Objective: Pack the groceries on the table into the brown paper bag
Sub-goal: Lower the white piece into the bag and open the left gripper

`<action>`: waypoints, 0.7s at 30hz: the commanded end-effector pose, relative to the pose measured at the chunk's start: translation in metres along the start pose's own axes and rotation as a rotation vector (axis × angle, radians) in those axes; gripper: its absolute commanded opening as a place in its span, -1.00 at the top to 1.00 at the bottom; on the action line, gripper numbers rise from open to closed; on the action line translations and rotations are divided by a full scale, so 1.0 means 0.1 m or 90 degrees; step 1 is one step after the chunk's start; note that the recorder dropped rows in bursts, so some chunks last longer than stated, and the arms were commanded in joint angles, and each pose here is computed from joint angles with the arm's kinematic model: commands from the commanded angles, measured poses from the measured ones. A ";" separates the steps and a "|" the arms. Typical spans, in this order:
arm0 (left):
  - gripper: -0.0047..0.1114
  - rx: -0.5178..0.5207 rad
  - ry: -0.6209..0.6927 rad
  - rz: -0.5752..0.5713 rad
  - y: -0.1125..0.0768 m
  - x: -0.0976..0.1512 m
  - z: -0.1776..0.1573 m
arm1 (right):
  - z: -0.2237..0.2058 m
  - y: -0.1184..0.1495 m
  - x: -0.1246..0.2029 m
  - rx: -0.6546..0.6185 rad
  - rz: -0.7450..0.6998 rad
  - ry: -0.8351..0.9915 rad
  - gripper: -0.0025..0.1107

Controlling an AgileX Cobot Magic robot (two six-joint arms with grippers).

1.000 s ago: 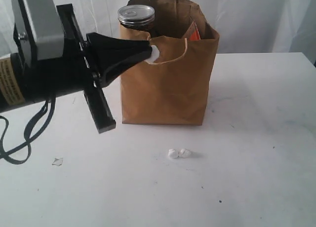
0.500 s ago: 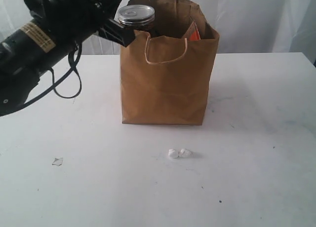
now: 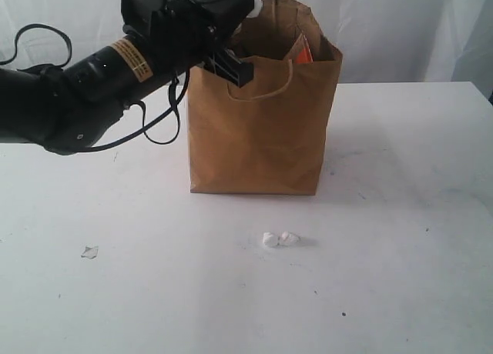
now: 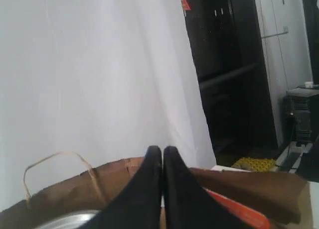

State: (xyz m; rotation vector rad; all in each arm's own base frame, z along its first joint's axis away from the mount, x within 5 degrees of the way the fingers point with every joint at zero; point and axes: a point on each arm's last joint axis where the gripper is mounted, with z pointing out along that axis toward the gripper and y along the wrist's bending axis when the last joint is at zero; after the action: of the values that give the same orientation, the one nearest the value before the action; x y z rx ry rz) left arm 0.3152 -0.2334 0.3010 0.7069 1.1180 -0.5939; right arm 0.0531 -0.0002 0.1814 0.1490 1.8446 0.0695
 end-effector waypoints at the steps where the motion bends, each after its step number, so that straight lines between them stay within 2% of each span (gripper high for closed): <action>1: 0.92 -0.005 0.044 0.004 0.04 0.07 0.11 | 0.00 -0.01 0.01 0.006 0.004 -0.003 0.96; 11: 0.91 -0.001 0.078 0.016 0.05 0.13 0.15 | 0.00 -0.01 0.01 0.006 0.004 -0.003 0.96; 14: 0.72 -0.002 0.079 0.006 0.05 0.13 0.15 | 0.00 -0.01 0.01 0.006 0.004 -0.003 0.96; 21: 0.16 -0.009 0.102 -0.028 0.06 0.16 0.14 | 0.00 -0.01 0.01 0.006 0.004 -0.003 0.96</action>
State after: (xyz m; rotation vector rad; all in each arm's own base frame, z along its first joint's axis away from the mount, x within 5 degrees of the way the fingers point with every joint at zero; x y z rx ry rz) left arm 0.3334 -0.2415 0.2902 0.7356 1.2645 -0.5589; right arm 0.0531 -0.0002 0.1814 0.1490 1.8446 0.0695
